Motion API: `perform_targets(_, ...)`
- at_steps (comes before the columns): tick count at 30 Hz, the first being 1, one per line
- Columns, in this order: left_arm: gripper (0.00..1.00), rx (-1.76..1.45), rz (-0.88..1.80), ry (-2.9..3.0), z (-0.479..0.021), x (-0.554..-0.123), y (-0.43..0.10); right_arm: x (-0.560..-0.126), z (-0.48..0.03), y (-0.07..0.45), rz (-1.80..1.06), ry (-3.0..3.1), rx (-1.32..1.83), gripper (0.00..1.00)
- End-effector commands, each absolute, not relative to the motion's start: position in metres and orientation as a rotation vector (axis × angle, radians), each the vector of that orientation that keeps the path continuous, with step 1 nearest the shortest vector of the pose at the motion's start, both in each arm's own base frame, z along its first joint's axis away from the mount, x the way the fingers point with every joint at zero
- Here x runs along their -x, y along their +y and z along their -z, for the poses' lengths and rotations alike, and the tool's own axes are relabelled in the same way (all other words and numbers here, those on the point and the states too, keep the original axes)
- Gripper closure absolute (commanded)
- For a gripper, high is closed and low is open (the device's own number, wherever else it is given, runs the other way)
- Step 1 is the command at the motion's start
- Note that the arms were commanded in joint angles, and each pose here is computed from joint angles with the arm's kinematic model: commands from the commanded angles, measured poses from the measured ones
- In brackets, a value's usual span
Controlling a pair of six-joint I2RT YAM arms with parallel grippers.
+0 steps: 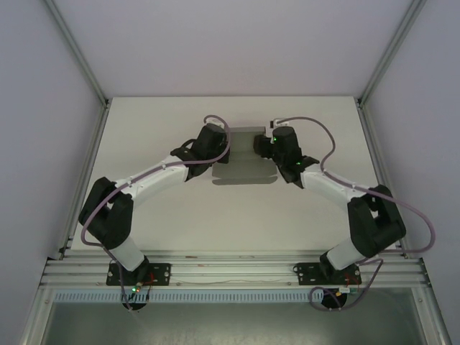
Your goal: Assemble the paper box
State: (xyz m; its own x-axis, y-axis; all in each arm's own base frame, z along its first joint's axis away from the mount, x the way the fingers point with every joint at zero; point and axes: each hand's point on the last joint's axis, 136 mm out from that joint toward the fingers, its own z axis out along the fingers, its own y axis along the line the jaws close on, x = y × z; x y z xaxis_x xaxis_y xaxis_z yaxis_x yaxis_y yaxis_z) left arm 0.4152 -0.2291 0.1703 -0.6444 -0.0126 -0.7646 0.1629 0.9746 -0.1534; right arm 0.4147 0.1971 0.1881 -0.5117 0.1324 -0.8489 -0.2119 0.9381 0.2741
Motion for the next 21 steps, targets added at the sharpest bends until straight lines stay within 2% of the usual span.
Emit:
perform_targets(1, 1.00, -0.070, 0.250, 2.261, -0.174, -0.419, -0.225, -0.401, -0.233, 0.214, -0.582, 1.948, 0.149, 0.20)
perform_targets(3, 1.00, -0.077, 0.263, 2.259, -0.174, -0.417, -0.226, -0.391, -0.237, 0.217, -0.630, 1.944, 0.176, 0.00)
perform_targets(9, 1.00, -0.172, 0.238, 2.259, -0.173, -0.416, -0.227, -0.371, -0.265, 0.194, -0.645, 1.865, 0.051, 0.00)
perform_targets(15, 1.00, -0.442, 0.221, 2.294, -0.170, -0.417, -0.221, -0.344, -0.273, 0.114, -0.375, 1.845, -0.259, 0.00)
perform_targets(18, 1.00, -0.812, 0.221, 2.298, -0.163, -0.404, -0.229, -0.327, -0.257, 0.076, -0.177, 1.927, -0.356, 0.00)
perform_targets(21, 1.00, -1.267, 0.289, 2.263, -0.156, -0.366, -0.239, -0.310, -0.241, 0.054, -0.068, 2.006, -0.403, 0.00)
